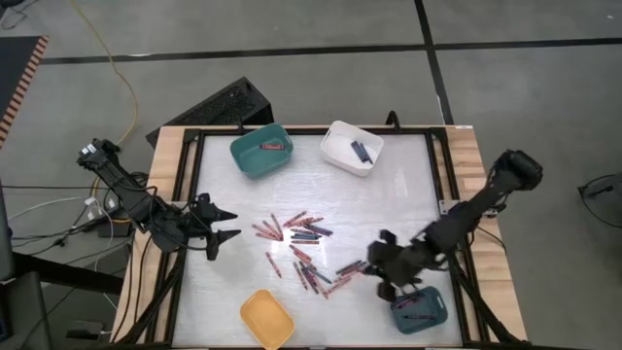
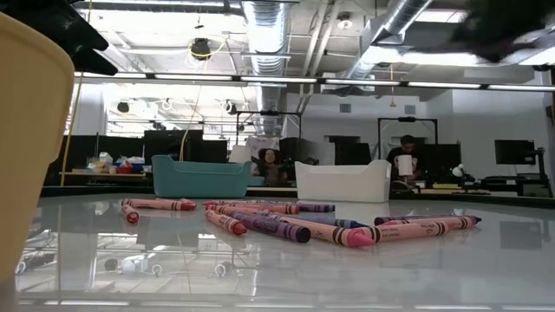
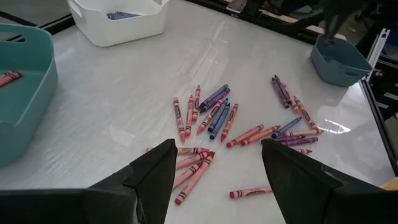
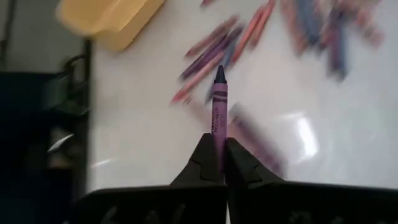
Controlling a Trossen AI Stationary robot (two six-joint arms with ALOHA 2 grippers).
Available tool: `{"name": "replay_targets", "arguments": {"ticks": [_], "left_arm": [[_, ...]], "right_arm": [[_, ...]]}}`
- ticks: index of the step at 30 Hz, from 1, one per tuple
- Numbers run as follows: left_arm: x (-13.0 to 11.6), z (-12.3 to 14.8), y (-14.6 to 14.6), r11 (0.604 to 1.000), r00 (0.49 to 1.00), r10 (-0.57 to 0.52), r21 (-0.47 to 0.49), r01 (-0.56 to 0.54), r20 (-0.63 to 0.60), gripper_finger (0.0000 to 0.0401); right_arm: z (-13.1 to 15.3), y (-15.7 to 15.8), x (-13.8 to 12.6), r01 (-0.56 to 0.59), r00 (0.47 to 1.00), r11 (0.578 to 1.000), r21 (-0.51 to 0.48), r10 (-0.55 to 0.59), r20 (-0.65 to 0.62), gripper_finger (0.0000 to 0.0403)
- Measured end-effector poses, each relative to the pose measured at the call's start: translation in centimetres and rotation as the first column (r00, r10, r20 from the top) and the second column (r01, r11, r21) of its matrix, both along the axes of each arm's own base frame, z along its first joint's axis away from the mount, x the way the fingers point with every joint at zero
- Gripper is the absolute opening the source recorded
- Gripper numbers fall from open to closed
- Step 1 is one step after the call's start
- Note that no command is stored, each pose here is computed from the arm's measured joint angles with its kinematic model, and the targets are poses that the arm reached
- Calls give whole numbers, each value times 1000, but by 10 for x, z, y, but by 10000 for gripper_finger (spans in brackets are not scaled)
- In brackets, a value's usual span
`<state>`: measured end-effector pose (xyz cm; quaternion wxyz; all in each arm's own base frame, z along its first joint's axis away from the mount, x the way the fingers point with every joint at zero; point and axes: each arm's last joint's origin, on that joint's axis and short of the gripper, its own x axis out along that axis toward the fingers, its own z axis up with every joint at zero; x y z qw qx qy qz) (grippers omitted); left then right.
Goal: Sort crayons
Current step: Put the purple crayon into the blue bin
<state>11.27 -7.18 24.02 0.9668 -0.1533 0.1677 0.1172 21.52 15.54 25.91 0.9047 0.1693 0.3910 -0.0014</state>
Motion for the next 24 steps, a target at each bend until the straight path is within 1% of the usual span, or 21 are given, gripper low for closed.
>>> {"name": "replay_targets", "arguments": {"ticks": [5, 8, 11, 14, 17, 22, 24], "left_arm": [[0, 0, 0, 1000, 1000, 1, -1, -1, 2, 228], [0, 0, 0, 1000, 1000, 5, 1, -5, 4, 228], [0, 0, 0, 1000, 1000, 8, 0, -8, 7, 228], [0, 0, 0, 1000, 1000, 8, 1, -8, 7, 228], [0, 0, 0, 1000, 1000, 9, 1, -9, 7, 228], [0, 0, 0, 1000, 1000, 11, 2, -11, 8, 228], [0, 0, 0, 1000, 1000, 12, 3, -12, 8, 228]], "right_arm": [[7, 21, -41, 21, 994, 986, 168, -3, -110, 4], [7, 34, -60, 48, 986, 972, 232, -9, -166, 4], [2, 46, -77, 88, 972, 957, 276, -22, -234, 4], [-5, 57, -89, 140, 954, 948, 287, -51, -297, 4], [-14, 66, -97, 176, 936, 947, 269, -76, -344, 4], [-33, 79, -102, 235, 906, 946, 223, -130, -403, 10], [-41, 83, -102, 252, 878, 945, 208, -133, -459, 16]]}}
